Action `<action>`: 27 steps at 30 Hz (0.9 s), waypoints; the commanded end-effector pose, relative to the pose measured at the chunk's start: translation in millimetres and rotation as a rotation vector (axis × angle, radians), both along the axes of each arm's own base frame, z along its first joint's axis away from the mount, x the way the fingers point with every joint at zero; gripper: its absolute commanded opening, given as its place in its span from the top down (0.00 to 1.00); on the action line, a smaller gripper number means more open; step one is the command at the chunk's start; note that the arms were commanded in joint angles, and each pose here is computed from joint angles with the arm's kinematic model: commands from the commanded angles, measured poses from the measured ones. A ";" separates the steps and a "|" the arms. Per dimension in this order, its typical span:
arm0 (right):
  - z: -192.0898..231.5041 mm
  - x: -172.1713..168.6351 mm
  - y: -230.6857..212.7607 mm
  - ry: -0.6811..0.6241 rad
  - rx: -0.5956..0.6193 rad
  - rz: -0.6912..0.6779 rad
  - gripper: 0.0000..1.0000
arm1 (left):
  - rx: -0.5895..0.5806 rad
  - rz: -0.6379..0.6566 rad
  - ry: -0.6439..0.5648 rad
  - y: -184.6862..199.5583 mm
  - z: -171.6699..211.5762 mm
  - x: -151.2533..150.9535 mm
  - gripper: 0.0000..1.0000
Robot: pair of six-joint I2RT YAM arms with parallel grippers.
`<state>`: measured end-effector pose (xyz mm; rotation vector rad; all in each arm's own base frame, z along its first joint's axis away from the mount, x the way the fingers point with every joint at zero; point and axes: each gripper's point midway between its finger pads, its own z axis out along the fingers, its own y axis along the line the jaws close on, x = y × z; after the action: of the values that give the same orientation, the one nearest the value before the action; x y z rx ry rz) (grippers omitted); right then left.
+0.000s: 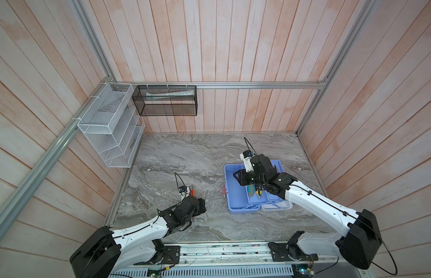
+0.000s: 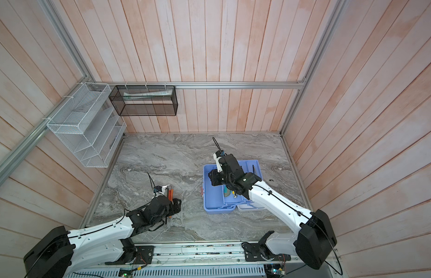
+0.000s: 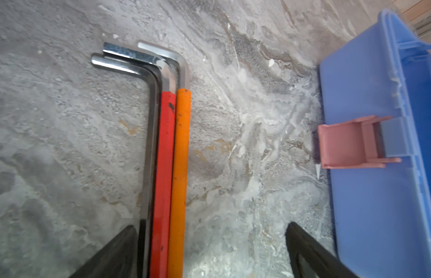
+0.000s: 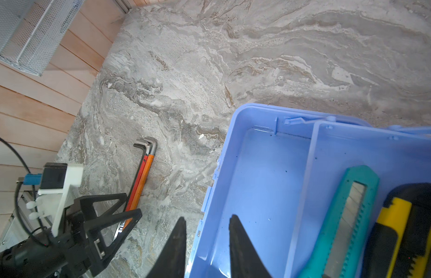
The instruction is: Pack the tool kit
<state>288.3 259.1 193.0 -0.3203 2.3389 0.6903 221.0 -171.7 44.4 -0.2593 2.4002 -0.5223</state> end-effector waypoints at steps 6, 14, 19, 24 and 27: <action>5.0 12.6 5.9 -0.018 -0.056 0.053 0.71 | 0.010 0.024 -0.077 -1.9 25.8 12.3 0.03; -1.8 9.3 37.8 -0.017 -0.074 0.095 0.71 | 0.214 0.231 -0.148 62.3 69.1 13.1 0.00; -26.0 -3.9 82.4 0.028 -0.095 0.136 0.71 | 0.268 0.374 -0.248 117.6 108.2 10.2 0.00; -57.6 -19.4 118.0 0.076 -0.180 0.154 0.71 | 0.217 0.478 -0.367 154.2 124.7 7.2 0.00; -80.9 -29.8 136.9 0.134 -0.227 0.188 0.71 | 0.194 0.537 -0.401 166.6 128.8 6.2 0.00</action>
<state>262.5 390.4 124.8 -0.6339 2.4886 0.6017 229.7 -17.3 180.6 -0.6383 1.8706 -0.1609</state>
